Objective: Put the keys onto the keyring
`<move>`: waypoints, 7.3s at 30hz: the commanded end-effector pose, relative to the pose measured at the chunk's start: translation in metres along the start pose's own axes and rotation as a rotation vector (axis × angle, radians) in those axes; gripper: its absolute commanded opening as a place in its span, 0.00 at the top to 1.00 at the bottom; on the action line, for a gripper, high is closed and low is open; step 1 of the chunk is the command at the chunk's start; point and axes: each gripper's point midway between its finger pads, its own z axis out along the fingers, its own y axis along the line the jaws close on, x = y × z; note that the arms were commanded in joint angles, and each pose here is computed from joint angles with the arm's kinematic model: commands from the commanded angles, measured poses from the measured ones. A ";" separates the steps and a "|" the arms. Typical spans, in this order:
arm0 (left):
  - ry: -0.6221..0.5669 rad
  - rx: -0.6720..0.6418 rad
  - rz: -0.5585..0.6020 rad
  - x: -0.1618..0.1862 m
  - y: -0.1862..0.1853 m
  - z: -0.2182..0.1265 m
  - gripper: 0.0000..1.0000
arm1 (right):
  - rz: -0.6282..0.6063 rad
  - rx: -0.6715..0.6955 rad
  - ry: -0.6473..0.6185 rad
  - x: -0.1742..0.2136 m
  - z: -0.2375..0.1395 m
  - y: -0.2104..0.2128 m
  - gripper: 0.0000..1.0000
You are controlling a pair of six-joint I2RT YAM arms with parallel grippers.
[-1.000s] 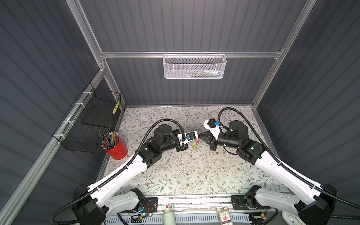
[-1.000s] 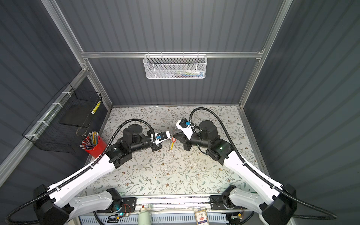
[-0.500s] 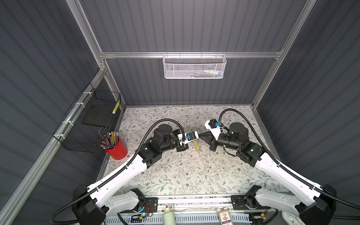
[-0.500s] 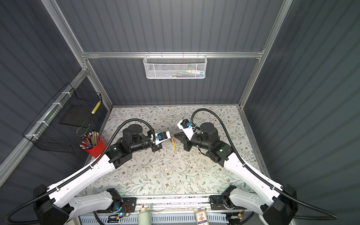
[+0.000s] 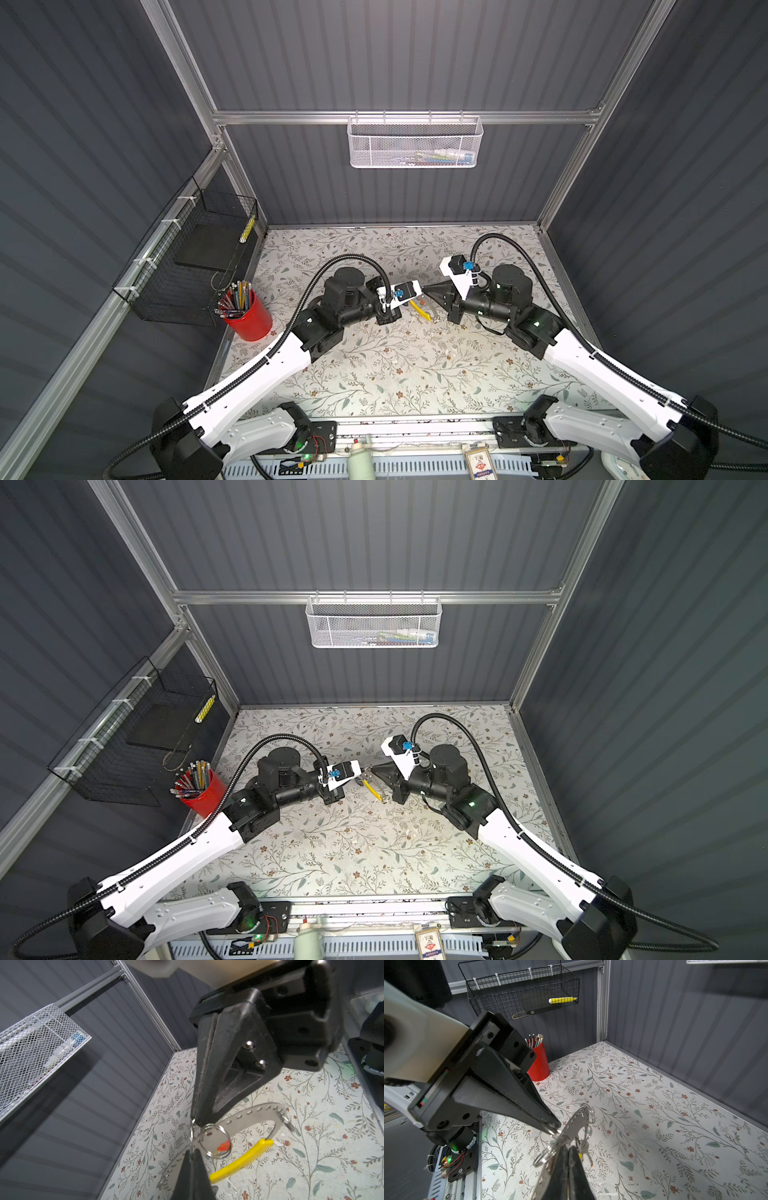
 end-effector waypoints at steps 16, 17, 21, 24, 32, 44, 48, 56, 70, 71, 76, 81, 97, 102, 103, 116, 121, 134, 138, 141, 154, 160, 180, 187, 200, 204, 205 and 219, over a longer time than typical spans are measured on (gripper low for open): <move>-0.259 0.210 -0.186 -0.026 -0.005 0.002 1.00 | -0.255 -0.096 0.007 -0.006 -0.039 0.012 0.56; -0.262 0.222 -0.190 -0.026 -0.005 0.003 1.00 | -0.268 -0.104 0.004 -0.009 -0.040 0.013 0.57; -0.276 0.239 -0.190 -0.027 -0.005 0.003 1.00 | -0.282 -0.118 0.005 -0.017 -0.039 0.014 0.58; -0.286 0.260 -0.192 -0.029 -0.008 0.003 1.00 | -0.293 -0.117 -0.001 -0.021 -0.038 0.013 0.59; -0.301 0.281 -0.202 -0.032 -0.010 0.002 1.00 | -0.284 -0.158 0.007 -0.022 -0.030 0.013 0.64; -0.303 0.296 -0.206 -0.031 -0.013 0.002 1.00 | -0.289 -0.207 -0.032 -0.030 -0.028 0.020 0.73; -0.308 0.293 -0.200 -0.033 -0.012 0.002 1.00 | -0.287 -0.225 -0.030 -0.028 -0.029 0.022 0.78; -0.304 0.299 -0.207 -0.032 -0.013 0.003 1.00 | -0.292 -0.248 -0.039 -0.029 -0.029 0.026 0.95; -0.159 0.281 -0.171 -0.012 -0.008 0.012 0.81 | -0.254 -0.196 0.040 -0.015 -0.030 0.018 1.00; -0.145 0.268 -0.158 -0.012 -0.005 0.011 0.74 | -0.246 -0.188 0.068 -0.011 -0.030 0.016 1.00; -0.038 0.221 -0.078 -0.005 0.006 0.008 0.65 | -0.203 -0.140 0.195 0.007 -0.026 0.005 1.00; 0.027 0.263 -0.012 -0.008 0.008 0.005 0.66 | -0.195 -0.126 0.297 0.019 -0.018 0.000 1.00; 0.097 0.398 -0.023 -0.011 -0.006 0.023 0.69 | -0.269 -0.090 0.336 0.015 -0.017 0.002 1.00; 0.095 0.412 -0.029 -0.012 -0.007 0.025 0.81 | -0.285 -0.096 0.332 0.013 -0.017 0.005 1.00; 0.093 0.416 -0.029 -0.013 -0.008 0.025 0.83 | -0.285 -0.095 0.333 0.013 -0.017 0.005 1.00; 0.117 0.448 -0.064 -0.007 -0.013 0.030 0.75 | -0.313 -0.083 0.294 0.003 -0.017 0.007 1.00; 0.127 0.458 -0.077 -0.005 -0.014 0.033 0.74 | -0.330 -0.069 0.283 0.000 -0.016 0.007 1.00; 0.101 0.430 -0.220 -0.011 -0.002 0.032 0.72 | -0.382 -0.010 0.230 0.005 -0.027 0.005 1.00; 0.098 0.448 -0.247 -0.013 -0.006 0.031 0.71 | -0.391 -0.008 0.223 0.004 -0.027 0.006 1.00; 0.083 0.462 -0.249 -0.015 -0.008 0.030 0.71 | -0.391 -0.009 0.227 0.005 -0.027 0.005 1.00; 0.054 0.533 -0.281 -0.017 -0.019 0.029 0.76 | -0.393 -0.002 0.218 0.001 -0.025 0.004 1.00; 0.059 0.540 -0.284 -0.016 -0.019 0.032 0.87 | -0.395 -0.004 0.200 -0.004 -0.025 0.006 1.00; -0.011 0.463 -0.265 -0.027 -0.010 0.029 1.00 | -0.347 0.185 0.226 0.022 -0.035 -0.022 0.68; -0.069 0.388 -0.277 -0.034 0.000 0.030 1.00 | -0.288 0.208 0.158 0.015 -0.037 -0.022 0.66; -0.108 0.296 -0.276 -0.039 0.014 0.033 1.00 | -0.234 0.093 0.078 0.001 -0.026 -0.004 0.57; -0.103 0.273 -0.263 -0.039 0.017 0.032 1.00 | -0.211 0.108 0.076 -0.002 -0.023 -0.008 0.53; -0.099 0.275 -0.259 -0.038 0.016 0.032 1.00 | -0.204 0.123 0.076 -0.003 -0.023 -0.011 0.54; -0.075 0.264 -0.190 -0.033 0.012 0.026 1.00 | -0.131 0.123 -0.016 -0.020 -0.036 -0.009 0.68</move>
